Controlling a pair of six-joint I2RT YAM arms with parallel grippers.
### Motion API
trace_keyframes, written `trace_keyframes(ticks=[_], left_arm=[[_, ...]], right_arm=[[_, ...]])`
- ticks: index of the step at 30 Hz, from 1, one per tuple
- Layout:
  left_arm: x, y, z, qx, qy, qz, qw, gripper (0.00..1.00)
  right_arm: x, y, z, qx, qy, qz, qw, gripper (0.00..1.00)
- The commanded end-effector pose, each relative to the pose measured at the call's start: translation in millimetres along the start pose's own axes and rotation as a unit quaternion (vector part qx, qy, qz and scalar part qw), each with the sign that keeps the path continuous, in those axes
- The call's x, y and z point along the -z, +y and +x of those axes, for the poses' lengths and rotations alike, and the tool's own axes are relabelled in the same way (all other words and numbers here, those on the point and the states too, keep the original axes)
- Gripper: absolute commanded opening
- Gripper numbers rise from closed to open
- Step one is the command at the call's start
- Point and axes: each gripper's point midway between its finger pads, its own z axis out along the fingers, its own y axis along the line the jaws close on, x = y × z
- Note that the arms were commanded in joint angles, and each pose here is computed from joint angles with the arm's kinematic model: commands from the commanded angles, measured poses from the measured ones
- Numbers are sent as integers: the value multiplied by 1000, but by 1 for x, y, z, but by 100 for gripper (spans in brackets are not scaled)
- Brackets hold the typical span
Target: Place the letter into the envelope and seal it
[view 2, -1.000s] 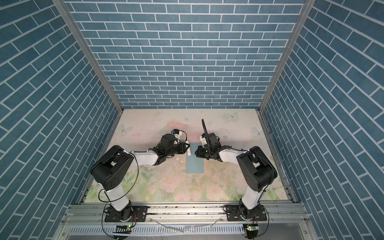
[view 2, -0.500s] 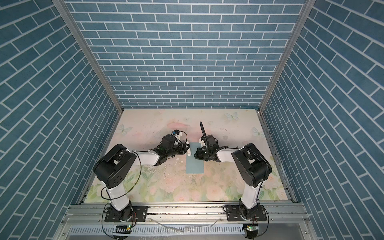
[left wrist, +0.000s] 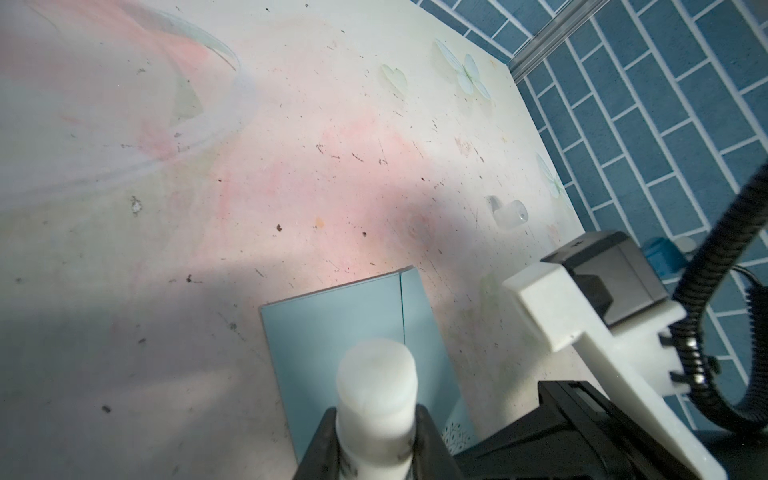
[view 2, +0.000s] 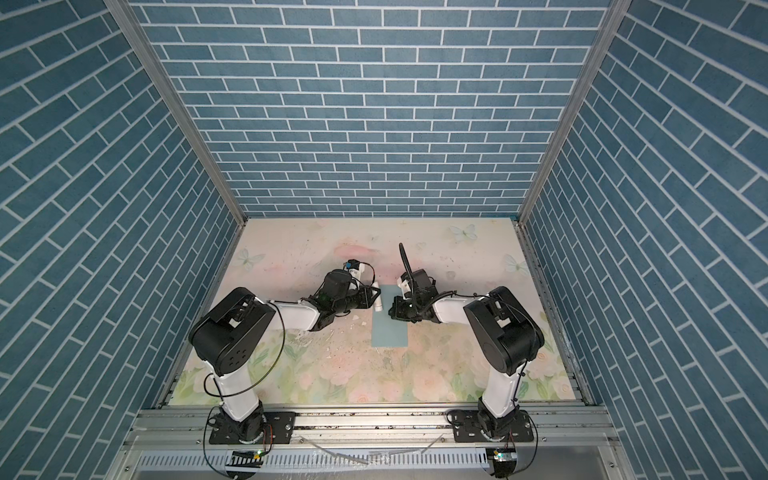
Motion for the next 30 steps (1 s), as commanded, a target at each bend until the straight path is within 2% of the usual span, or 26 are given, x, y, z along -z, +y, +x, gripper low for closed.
trace_keyframes(ticks=[1, 15, 24, 30], left_arm=[[-5, 22, 19, 7, 26, -33, 999, 0], [-5, 23, 20, 8, 27, -35, 999, 0], [-6, 23, 21, 10, 28, -32, 999, 0], [-6, 22, 21, 11, 28, -30, 999, 0]], right_arm=[[3, -18, 40, -7, 62, 32, 998, 0], [22, -41, 84, -25, 91, 60, 994, 0], [9, -26, 39, -26, 37, 47, 998, 0], [-8, -19, 13, -28, 31, 38, 998, 0]])
